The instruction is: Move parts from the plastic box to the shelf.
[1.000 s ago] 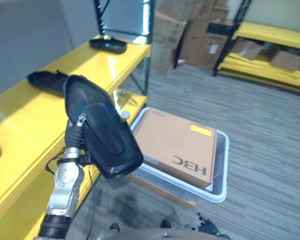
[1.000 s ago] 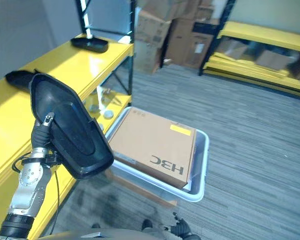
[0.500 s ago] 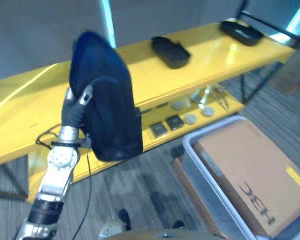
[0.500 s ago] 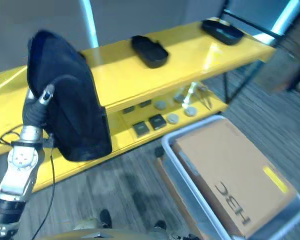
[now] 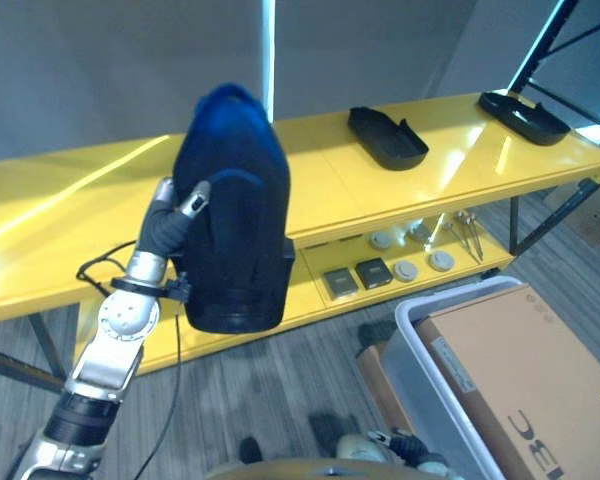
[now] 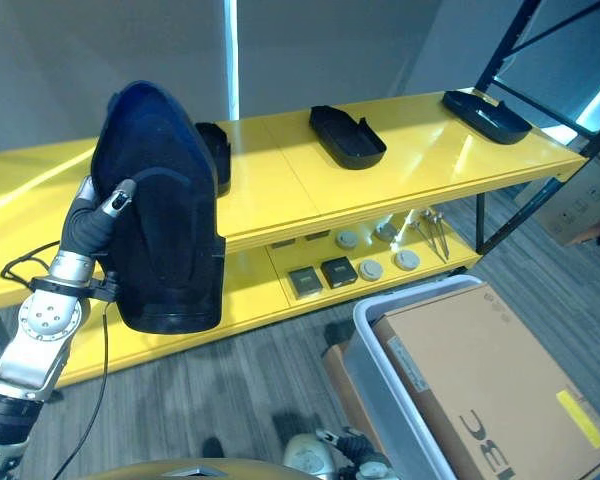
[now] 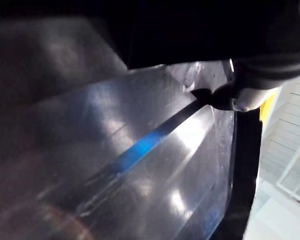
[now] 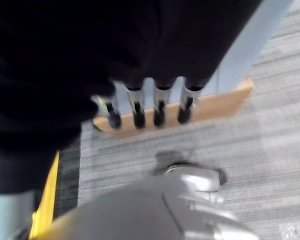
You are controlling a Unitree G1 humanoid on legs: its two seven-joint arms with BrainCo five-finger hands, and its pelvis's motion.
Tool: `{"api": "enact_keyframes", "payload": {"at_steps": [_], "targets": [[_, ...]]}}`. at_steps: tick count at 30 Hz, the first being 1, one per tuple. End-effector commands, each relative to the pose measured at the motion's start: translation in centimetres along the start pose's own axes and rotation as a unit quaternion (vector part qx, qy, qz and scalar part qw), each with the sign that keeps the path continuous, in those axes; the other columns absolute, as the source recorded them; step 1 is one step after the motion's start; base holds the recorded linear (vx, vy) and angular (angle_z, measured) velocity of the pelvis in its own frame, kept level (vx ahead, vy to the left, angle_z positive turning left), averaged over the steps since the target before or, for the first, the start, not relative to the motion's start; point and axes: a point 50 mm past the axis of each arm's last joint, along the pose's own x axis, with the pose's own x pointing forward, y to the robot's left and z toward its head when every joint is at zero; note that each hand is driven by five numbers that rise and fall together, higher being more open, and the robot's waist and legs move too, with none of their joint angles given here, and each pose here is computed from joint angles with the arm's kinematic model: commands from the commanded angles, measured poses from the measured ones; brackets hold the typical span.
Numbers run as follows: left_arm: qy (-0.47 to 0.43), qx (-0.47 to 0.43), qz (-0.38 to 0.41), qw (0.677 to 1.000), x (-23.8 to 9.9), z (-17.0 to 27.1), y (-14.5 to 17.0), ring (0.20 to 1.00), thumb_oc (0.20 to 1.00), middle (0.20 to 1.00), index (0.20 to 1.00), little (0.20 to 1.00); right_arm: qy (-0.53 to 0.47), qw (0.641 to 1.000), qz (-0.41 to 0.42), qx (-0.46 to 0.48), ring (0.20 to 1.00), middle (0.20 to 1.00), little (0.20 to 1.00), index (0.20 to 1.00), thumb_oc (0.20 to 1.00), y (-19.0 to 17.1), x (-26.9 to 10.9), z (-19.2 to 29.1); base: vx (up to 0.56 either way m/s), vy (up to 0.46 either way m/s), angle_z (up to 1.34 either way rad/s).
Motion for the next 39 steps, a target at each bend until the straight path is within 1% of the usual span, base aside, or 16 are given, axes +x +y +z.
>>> {"api": "enact_keyframes", "payload": {"at_steps": [1, 6, 7, 9, 12, 13, 15, 16, 20, 23, 26, 30, 33, 36, 37, 39], "targets": [[-0.083, -0.040, 0.016, 0.996, 0.8, 2.9, 0.5, 0.200, 0.200, 0.200, 0.200, 0.200, 0.025, 0.999, -0.004, 0.033, 1.000, 1.000, 1.000, 1.000, 1.000, -0.1, -0.2, -1.5, 0.08, -0.101, 1.59], [-0.080, -0.046, 0.041, 0.995, -0.1, 3.0, 1.8, 0.200, 0.200, 0.200, 0.200, 0.200, 0.047, 0.999, 0.003, 0.022, 1.000, 1.000, 1.000, 1.000, 1.000, 0.2, -0.3, -2.2, 0.09, -0.085, 0.69], [-0.063, -0.054, 0.070, 0.994, -1.0, 2.5, 2.4, 0.200, 0.200, 0.200, 0.200, 0.200, 0.048, 0.997, 0.010, -0.053, 1.000, 1.000, 1.000, 1.000, 1.000, -0.7, -0.3, -2.4, -0.01, -0.056, -0.02], [-0.057, -0.055, 0.068, 0.995, -0.9, 2.3, 2.3, 0.200, 0.200, 0.200, 0.200, 0.200, 0.057, 0.996, 0.000, -0.075, 1.000, 1.000, 1.000, 1.000, 1.000, -1.6, -0.4, -3.0, -0.02, -0.022, 0.22], [-0.047, -0.055, 0.061, 0.996, -1.1, 1.9, 2.3, 0.200, 0.200, 0.200, 0.200, 0.200, 0.079, 0.995, -0.024, -0.058, 1.000, 1.000, 1.000, 1.000, 1.000, -2.7, -0.6, -4.0, 0.04, 0.111, 0.95], [-0.035, -0.052, 0.071, 0.995, -1.4, 1.5, 2.8, 0.200, 0.200, 0.200, 0.200, 0.200, 0.089, 0.994, -0.056, -0.005, 1.000, 1.000, 1.000, 1.000, 1.000, -3.6, -0.7, -4.3, 0.13, 0.286, 0.63], [-0.031, -0.052, 0.079, 0.995, -1.5, 1.4, 3.0, 0.200, 0.200, 0.200, 0.200, 0.200, 0.090, 0.993, -0.066, 0.026, 1.000, 1.000, 1.000, 1.000, 1.000, -3.7, -0.8, -4.5, 0.14, 0.263, 0.39], [-0.027, -0.056, 0.099, 0.993, -1.5, 1.2, 3.3, 0.200, 0.200, 0.200, 0.200, 0.200, 0.090, 0.990, -0.079, 0.074, 1.000, 1.000, 1.000, 1.000, 1.000, -4.0, -0.8, -4.5, 0.17, 0.377, 0.35], [-0.036, -0.053, 0.100, 0.993, -0.8, 1.3, 3.1, 0.200, 0.200, 0.200, 0.200, 0.200, 0.095, 0.993, -0.065, 0.041, 1.000, 1.000, 1.000, 1.000, 1.000, -3.8, -1.0, -5.0, 0.18, 0.410, 0.04], [-0.039, -0.020, 0.057, 0.997, -0.3, 1.4, 2.5, 0.200, 0.200, 0.200, 0.200, 0.200, 0.098, 0.993, -0.062, 0.022, 1.000, 1.000, 1.000, 1.000, 1.000, -3.6, -1.0, -5.0, 0.19, 0.467, -0.29], [-0.042, 0.009, 0.063, 0.997, -0.3, 1.7, 3.5, 0.200, 0.200, 0.200, 0.200, 0.200, 0.071, 0.993, -0.091, 0.040, 1.000, 1.000, 1.000, 1.000, 1.000, -3.5, -0.4, -3.0, 0.02, 0.367, -0.15], [-0.012, 0.064, 0.103, 0.993, -1.3, 0.7, 5.8, 0.200, 0.200, 0.200, 0.200, 0.200, 0.028, 0.996, -0.078, -0.019, 1.000, 1.000, 1.000, 1.000, 1.000, -2.3, -0.1, -1.3, 0.08, 0.209, -0.70], [-0.015, 0.058, 0.113, 0.992, -0.2, 0.4, 5.9, 0.200, 0.200, 0.200, 0.200, 0.200, 0.055, 0.993, -0.075, 0.069, 1.000, 1.000, 1.000, 1.000, 1.000, -2.1, -0.6, -3.2, 0.12, -0.027, 0.03], [-0.003, 0.009, 0.137, 0.991, 0.2, -0.5, 6.1, 0.200, 0.200, 0.200, 0.200, 0.200, 0.061, 0.996, -0.061, 0.026, 1.000, 1.000, 1.000, 1.000, 1.000, -2.4, -0.6, -3.5, 0.03, -0.107, 0.48], [0.023, -0.014, 0.149, 0.988, 0.2, -1.7, 6.4, 0.200, 0.200, 0.200, 0.200, 0.200, 0.067, 0.996, -0.053, -0.023, 1.000, 1.000, 1.000, 1.000, 1.000, -2.9, -0.7, -4.0, 0.06, -0.059, 0.03], [0.030, -0.037, 0.165, 0.985, 1.1, -2.3, 6.7, 0.200, 0.200, 0.200, 0.200, 0.200, 0.074, 0.995, -0.064, -0.020, 1.000, 1.000, 1.000, 1.000, 1.000, -3.9, -0.9, -4.4, 0.10, -0.113, 0.00]]}}
